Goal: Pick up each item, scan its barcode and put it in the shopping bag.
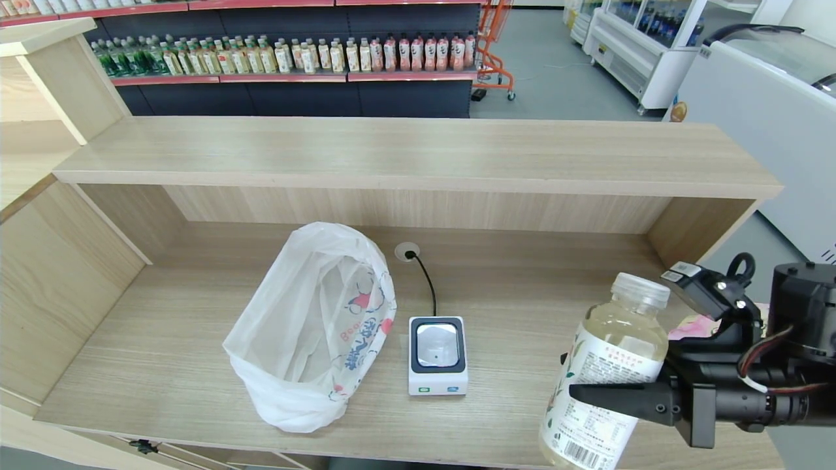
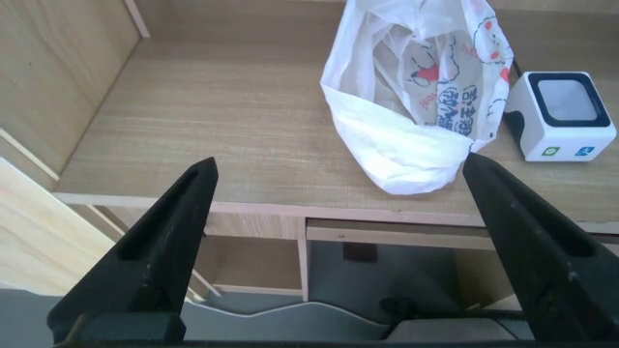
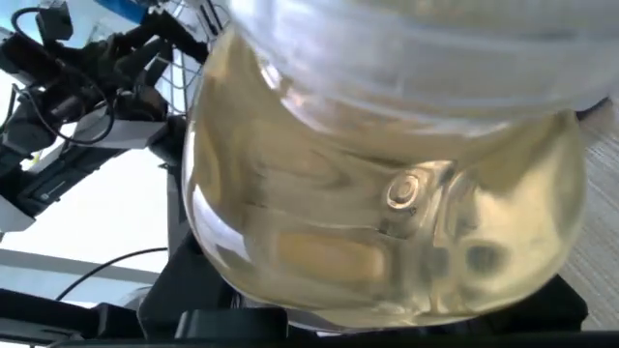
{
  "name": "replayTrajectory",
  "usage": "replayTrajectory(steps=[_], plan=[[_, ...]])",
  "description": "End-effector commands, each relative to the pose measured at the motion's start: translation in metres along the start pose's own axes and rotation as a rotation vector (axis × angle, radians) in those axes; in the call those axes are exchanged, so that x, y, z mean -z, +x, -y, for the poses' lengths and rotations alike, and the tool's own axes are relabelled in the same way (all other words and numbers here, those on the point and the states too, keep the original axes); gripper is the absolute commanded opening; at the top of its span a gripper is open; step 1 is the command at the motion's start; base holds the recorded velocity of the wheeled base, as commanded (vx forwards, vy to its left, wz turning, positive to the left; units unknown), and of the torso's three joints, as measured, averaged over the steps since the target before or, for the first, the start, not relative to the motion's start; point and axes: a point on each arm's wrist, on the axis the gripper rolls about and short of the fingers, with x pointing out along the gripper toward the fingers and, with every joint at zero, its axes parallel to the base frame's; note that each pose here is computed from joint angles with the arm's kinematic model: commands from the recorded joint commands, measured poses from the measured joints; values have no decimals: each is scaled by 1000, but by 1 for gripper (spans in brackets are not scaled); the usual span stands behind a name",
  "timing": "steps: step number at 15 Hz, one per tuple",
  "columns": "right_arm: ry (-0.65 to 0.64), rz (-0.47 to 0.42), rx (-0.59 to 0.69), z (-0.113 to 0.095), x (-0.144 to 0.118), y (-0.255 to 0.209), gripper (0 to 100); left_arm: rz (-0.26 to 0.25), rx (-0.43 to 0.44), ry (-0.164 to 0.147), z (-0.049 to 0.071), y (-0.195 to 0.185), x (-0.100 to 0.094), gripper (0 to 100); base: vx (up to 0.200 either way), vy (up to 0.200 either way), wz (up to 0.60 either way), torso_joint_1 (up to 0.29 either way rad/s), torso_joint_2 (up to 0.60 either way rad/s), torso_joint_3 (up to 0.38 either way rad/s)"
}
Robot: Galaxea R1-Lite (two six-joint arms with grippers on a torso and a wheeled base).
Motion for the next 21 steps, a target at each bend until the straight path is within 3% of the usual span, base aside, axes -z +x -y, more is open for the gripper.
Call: replayTrajectory(steps=[1, 9, 21], plan=[[-42, 5, -65, -15, -5, 2, 0, 0, 0, 0, 0, 0, 0, 100, 0, 0, 0, 0, 0, 0], [-68, -70, -210, -34, 3, 21, 0, 0, 0, 0, 0, 0, 0, 100, 0, 0, 0, 0, 0, 0], [-24, -117, -223, -31, 10, 27, 0, 0, 0, 0, 0, 0, 0, 100, 0, 0, 0, 0, 0, 0]])
